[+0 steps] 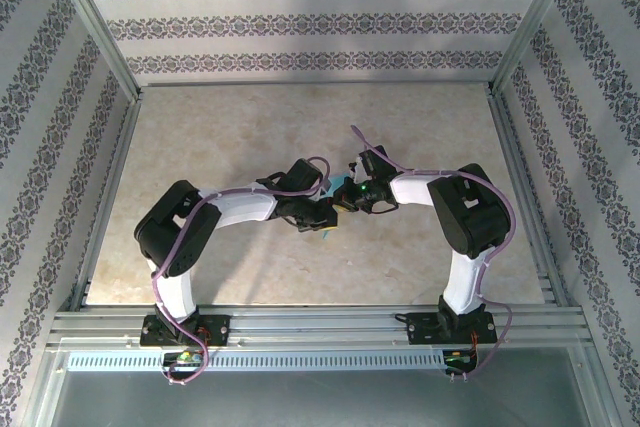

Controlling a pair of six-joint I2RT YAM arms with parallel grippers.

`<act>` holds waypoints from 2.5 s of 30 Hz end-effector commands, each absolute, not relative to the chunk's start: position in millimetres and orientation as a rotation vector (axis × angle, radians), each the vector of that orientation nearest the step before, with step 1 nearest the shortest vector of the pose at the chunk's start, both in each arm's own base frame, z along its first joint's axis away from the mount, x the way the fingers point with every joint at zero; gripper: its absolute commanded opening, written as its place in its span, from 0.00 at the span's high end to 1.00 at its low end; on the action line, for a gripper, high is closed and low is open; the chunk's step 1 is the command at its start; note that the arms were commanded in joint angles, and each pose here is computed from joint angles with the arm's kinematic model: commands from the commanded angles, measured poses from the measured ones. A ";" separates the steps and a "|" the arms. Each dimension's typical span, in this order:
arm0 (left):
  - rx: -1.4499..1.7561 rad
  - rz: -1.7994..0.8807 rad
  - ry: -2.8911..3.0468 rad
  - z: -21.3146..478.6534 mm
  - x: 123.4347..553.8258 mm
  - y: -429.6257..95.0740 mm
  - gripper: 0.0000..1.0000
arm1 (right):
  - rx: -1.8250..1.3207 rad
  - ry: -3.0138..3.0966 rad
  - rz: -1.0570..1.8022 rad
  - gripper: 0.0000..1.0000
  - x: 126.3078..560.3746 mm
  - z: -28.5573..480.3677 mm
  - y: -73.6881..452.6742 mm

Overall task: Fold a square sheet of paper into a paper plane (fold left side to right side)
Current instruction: Fold the wing for the fifth time at the center of the table.

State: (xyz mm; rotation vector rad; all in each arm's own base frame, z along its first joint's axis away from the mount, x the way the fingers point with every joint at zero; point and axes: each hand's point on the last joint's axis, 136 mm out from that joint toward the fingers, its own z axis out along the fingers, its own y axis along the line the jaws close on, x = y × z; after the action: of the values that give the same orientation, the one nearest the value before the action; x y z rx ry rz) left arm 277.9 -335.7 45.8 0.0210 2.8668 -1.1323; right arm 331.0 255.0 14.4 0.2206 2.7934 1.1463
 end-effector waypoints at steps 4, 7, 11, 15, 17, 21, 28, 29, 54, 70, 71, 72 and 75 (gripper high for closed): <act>-0.019 -1.160 2.886 32.5 276.9 -333.9 0.95 | 0.286 2.969 0.951 1.00 303.0 -32.3 235.7; -0.026 -1.154 2.896 27.7 275.2 -332.5 0.95 | 0.285 2.971 0.948 1.00 302.7 -33.1 235.4; -0.037 -1.157 2.900 24.8 273.3 -331.3 0.95 | 0.285 2.975 0.939 1.00 302.2 -34.3 234.4; -0.044 -1.172 2.901 22.4 271.9 -331.9 0.95 | 0.283 2.981 0.933 1.00 301.5 -35.9 233.8; -0.048 -1.166 2.906 21.0 270.6 -330.5 0.95 | 0.284 2.982 0.932 1.00 301.4 -36.4 233.8; -0.049 -1.166 2.912 18.7 268.9 -329.9 0.95 | 0.285 2.982 0.930 1.00 301.5 -36.1 233.5; -0.060 -1.161 2.918 15.2 267.3 -328.1 0.95 | 0.285 2.986 0.925 1.00 301.5 -37.3 233.3; -0.061 -1.160 2.919 14.7 267.3 -328.0 0.95 | 0.284 2.986 0.927 1.00 301.7 -37.3 233.6; -0.059 -1.126 2.978 -0.7 245.1 -319.0 0.95 | 0.286 2.998 0.920 1.00 300.8 -40.7 233.6; 0.020 -1.139 3.013 2.7 216.6 -312.6 0.95 | 0.283 3.009 0.914 1.00 301.3 -42.1 233.7; 0.026 -1.140 3.018 2.2 214.0 -312.1 0.95 | 0.284 3.010 0.913 1.00 301.4 -42.3 233.7; 0.027 -1.137 3.024 1.2 211.5 -311.0 0.96 | 0.284 3.012 0.912 1.00 301.0 -42.4 233.3; 0.026 -1.139 3.030 -0.6 206.7 -309.5 0.96 | 0.282 3.012 0.912 1.00 301.9 -42.2 234.0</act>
State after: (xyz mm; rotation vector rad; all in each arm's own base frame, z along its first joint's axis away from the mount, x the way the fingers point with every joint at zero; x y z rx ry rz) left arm 244.9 -324.2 18.5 0.0278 2.8707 -1.1943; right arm 331.7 260.2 13.7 0.1868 2.8136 1.1731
